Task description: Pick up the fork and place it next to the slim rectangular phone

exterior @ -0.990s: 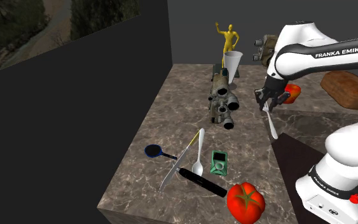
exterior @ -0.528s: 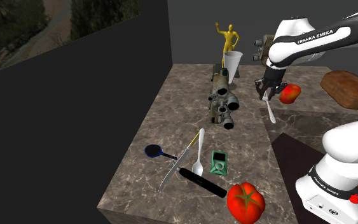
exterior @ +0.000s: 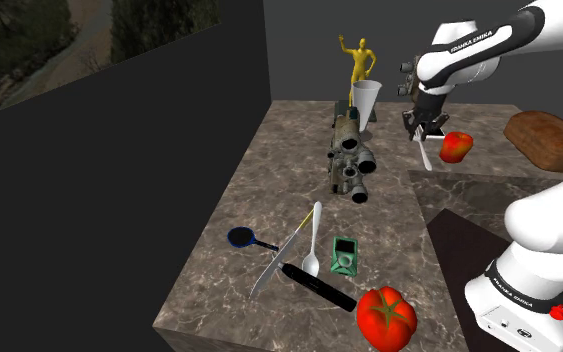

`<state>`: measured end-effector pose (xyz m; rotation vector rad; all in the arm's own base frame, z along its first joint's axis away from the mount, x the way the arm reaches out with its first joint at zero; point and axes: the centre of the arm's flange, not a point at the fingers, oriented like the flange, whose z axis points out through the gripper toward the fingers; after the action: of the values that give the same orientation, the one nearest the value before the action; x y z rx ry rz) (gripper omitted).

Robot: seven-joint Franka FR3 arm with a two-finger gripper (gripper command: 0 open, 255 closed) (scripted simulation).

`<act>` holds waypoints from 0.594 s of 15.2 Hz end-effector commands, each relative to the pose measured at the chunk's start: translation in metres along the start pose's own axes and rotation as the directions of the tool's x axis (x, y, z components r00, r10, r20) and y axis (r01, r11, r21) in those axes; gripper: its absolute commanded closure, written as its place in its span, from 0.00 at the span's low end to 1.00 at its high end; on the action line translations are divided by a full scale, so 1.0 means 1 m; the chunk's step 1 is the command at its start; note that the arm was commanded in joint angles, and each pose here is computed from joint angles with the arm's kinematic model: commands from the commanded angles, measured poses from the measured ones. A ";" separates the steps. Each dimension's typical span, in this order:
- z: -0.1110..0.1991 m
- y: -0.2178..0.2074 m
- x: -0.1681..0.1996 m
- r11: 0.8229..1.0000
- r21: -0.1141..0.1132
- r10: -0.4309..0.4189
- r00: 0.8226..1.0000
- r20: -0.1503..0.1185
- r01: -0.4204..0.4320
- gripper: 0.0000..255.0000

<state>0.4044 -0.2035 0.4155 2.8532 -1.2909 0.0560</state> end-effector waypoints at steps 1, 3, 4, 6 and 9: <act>0.000 0.009 0.027 1.000 -0.001 0.000 1.000 0.000 0.000 1.00; 0.001 0.015 0.052 1.000 -0.001 0.000 1.000 0.000 0.000 1.00; 0.001 0.018 0.068 1.000 -0.001 0.000 1.000 0.000 0.000 1.00; 0.012 0.018 0.067 1.000 -0.001 0.000 1.000 0.000 0.000 1.00; 0.028 0.018 0.067 1.000 -0.001 0.000 1.000 0.000 0.000 1.00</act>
<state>0.4359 -0.2667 0.3948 2.8525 -1.2907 0.0551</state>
